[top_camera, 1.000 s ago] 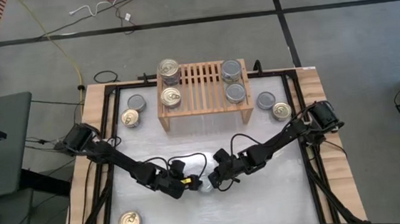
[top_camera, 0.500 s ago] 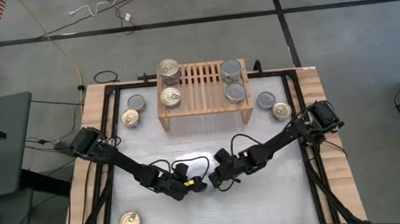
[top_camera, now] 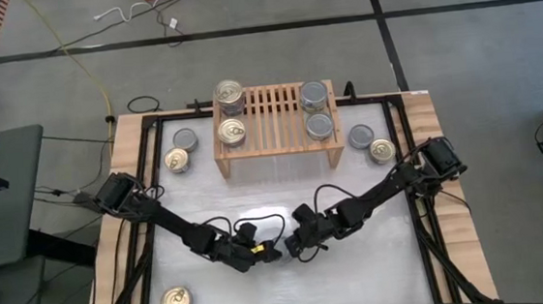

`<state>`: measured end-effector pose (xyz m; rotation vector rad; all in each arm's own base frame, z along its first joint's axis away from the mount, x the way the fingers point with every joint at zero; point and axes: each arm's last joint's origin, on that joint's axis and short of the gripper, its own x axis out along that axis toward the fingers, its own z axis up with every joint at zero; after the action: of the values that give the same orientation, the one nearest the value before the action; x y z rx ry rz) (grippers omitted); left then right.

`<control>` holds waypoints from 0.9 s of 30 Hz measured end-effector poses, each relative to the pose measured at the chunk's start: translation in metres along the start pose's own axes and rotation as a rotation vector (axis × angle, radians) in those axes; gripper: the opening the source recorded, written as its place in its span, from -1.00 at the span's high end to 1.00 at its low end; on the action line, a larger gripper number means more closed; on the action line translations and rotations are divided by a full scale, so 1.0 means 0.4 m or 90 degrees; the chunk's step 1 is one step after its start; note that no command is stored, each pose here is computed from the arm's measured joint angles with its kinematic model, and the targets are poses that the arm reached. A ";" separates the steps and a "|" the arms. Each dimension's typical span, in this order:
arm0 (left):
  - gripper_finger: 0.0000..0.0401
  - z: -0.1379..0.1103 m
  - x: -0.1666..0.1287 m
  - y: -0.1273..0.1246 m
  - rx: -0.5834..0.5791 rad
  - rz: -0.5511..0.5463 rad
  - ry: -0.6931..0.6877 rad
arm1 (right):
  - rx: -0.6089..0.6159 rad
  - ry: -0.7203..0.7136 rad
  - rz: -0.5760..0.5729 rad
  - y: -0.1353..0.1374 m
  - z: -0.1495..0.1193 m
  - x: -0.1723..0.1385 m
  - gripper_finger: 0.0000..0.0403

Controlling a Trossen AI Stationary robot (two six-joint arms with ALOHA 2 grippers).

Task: Stack canned seafood by type on shelf
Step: Stack the green tuna can on top of the other green tuna can on the shelf

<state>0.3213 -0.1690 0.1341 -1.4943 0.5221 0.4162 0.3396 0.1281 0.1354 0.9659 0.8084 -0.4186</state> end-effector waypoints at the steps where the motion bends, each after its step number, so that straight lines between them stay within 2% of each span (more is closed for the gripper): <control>1: -0.41 -0.002 -0.001 0.000 -0.003 0.000 0.003 | -0.002 0.001 -0.003 -0.001 -0.002 0.000 0.89; 9: -0.41 -0.004 -0.002 0.000 -0.008 -0.003 -0.006 | -0.005 0.004 -0.002 0.000 -0.007 0.000 0.89; 21: -0.41 0.035 0.012 -0.010 -0.011 -0.006 -0.034 | -0.010 0.000 0.013 0.004 -0.007 0.002 0.89; 27: -0.20 0.044 0.015 -0.012 -0.002 -0.004 -0.030 | -0.010 0.000 0.014 0.004 -0.006 0.002 0.88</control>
<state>0.3303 -0.1518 0.1348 -1.4855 0.4799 0.4466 0.3401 0.1312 0.1350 0.9589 0.7989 -0.3920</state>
